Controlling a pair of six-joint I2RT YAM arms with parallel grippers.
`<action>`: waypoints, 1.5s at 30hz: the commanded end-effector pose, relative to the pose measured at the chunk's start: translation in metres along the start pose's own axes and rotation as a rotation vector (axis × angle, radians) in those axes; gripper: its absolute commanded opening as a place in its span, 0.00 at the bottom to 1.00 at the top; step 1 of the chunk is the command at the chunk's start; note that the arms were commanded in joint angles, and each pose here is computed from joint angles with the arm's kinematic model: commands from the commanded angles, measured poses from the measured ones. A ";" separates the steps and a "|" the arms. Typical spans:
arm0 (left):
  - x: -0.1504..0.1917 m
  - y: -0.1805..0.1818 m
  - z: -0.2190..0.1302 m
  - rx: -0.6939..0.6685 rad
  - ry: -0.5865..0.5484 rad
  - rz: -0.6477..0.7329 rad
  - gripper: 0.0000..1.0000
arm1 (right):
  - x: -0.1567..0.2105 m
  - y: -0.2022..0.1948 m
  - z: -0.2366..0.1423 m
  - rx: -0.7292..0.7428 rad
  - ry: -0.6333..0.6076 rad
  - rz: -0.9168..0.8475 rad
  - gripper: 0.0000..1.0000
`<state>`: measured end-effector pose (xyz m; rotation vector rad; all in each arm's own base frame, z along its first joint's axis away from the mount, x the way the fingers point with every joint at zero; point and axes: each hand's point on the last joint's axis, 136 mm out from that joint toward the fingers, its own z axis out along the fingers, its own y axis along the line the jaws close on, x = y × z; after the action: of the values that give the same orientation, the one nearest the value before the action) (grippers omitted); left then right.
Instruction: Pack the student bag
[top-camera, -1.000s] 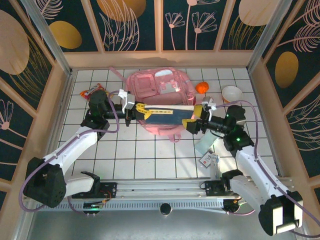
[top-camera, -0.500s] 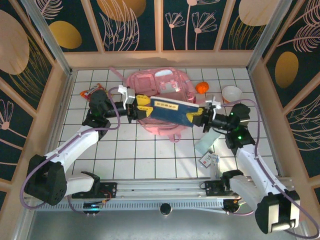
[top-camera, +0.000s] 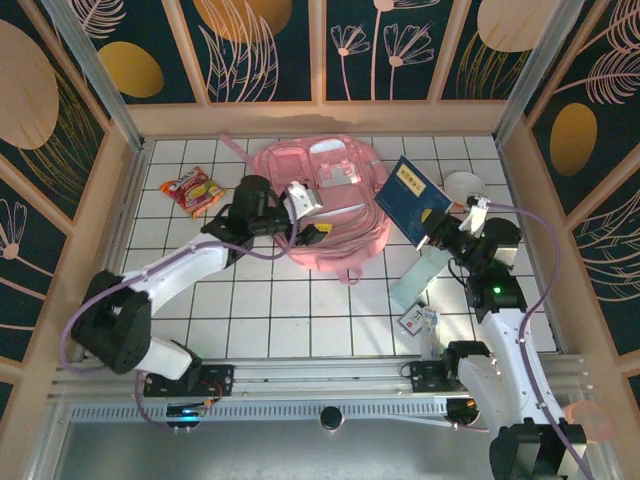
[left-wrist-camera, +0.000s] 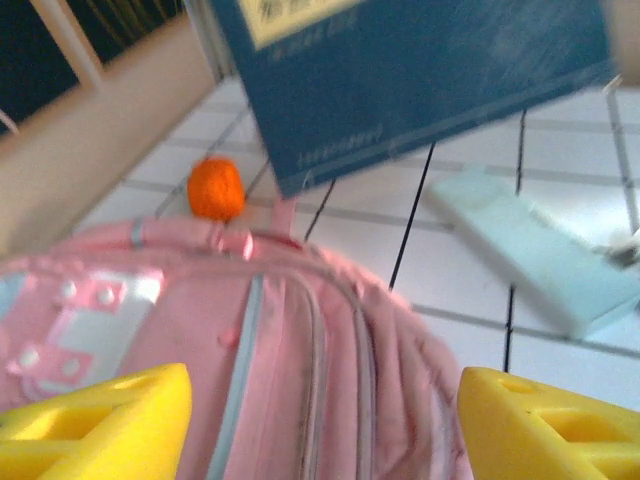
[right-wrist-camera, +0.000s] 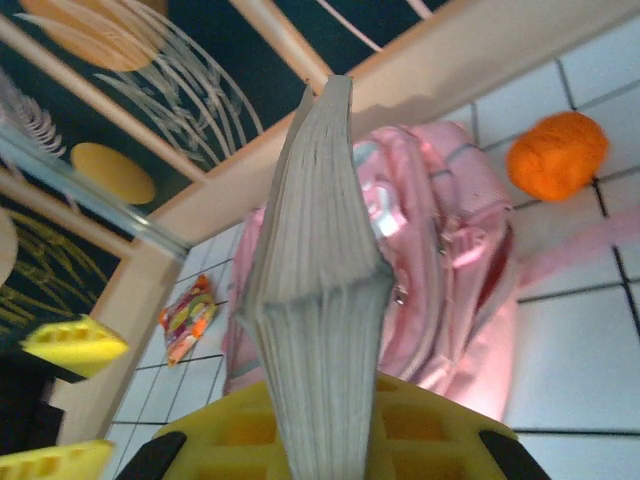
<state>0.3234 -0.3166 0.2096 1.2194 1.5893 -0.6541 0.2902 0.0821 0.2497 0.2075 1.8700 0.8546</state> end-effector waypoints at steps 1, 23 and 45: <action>0.024 0.014 0.023 -0.045 0.123 0.055 0.72 | -0.013 0.001 -0.008 0.034 -0.046 0.032 0.00; 0.106 0.035 0.089 -0.036 0.368 0.024 0.79 | 0.004 0.001 -0.007 0.010 0.018 0.038 0.00; -0.037 0.081 0.015 -0.370 0.003 -0.199 0.00 | -0.030 -0.025 -0.032 0.261 -0.163 0.423 0.00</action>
<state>0.3946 -0.3129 0.1933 0.9734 1.8358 -0.3698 0.2829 0.0394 0.2354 0.7916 1.8925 0.8174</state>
